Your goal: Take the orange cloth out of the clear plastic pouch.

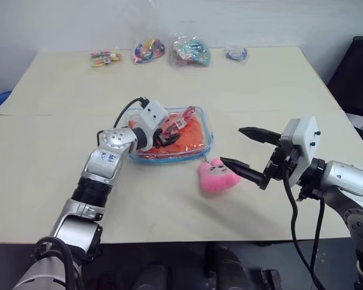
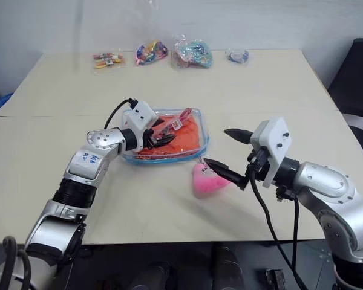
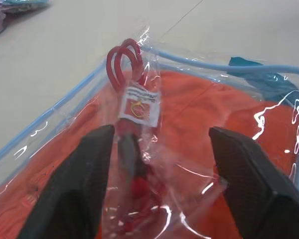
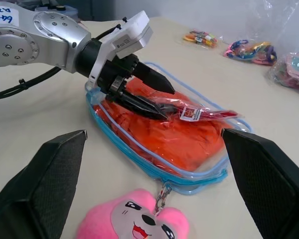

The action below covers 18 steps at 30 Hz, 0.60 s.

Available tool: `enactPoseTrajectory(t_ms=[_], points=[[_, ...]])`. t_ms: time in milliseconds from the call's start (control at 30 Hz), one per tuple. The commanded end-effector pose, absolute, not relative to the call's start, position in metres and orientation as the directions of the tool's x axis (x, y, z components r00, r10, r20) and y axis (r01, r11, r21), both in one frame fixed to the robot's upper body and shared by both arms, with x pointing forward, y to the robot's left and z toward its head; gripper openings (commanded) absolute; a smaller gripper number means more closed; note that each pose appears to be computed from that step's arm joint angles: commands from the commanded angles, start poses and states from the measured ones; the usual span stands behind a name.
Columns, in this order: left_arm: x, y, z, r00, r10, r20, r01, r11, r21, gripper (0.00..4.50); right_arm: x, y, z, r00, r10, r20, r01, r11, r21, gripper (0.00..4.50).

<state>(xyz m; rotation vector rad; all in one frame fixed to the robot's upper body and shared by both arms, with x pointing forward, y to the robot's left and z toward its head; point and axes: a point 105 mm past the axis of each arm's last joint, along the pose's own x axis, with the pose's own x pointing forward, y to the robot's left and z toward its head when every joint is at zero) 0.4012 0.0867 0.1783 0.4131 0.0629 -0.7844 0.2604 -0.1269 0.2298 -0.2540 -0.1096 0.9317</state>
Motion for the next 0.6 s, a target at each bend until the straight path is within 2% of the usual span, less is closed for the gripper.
enactPoseTrajectory(t_ms=[33,200,233,367,467,600], points=[[0.401,0.088,0.194,0.721,-0.674,-0.161,0.677,0.634,0.374,1.94,0.253,-0.124,0.241,0.577,0.816,0.007,-0.775,0.551,-0.311,4.5],[0.399,0.097,0.192,0.734,-0.659,-0.165,0.666,0.648,0.37,0.24,0.254,-0.125,0.239,0.574,0.819,-0.009,-0.778,0.542,-0.319,4.5],[0.399,0.098,0.191,0.737,-0.656,-0.166,0.663,0.652,0.367,0.01,0.254,-0.125,0.239,0.574,0.819,-0.01,-0.778,0.541,-0.319,4.5],[0.4,0.111,0.201,0.774,-0.619,-0.133,0.623,0.706,0.336,0.01,0.256,-0.124,0.239,0.566,0.824,-0.015,-0.782,0.531,-0.327,4.5],[0.405,0.144,0.229,0.851,-0.525,-0.021,0.509,0.813,0.282,0.01,0.256,-0.12,0.239,0.544,0.839,-0.024,-0.796,0.507,-0.33,4.5],[0.402,0.211,0.242,0.947,-0.32,0.028,0.3,0.912,0.28,0.01,0.256,-0.116,0.238,0.509,0.86,-0.039,-0.818,0.468,-0.335,4.5]])
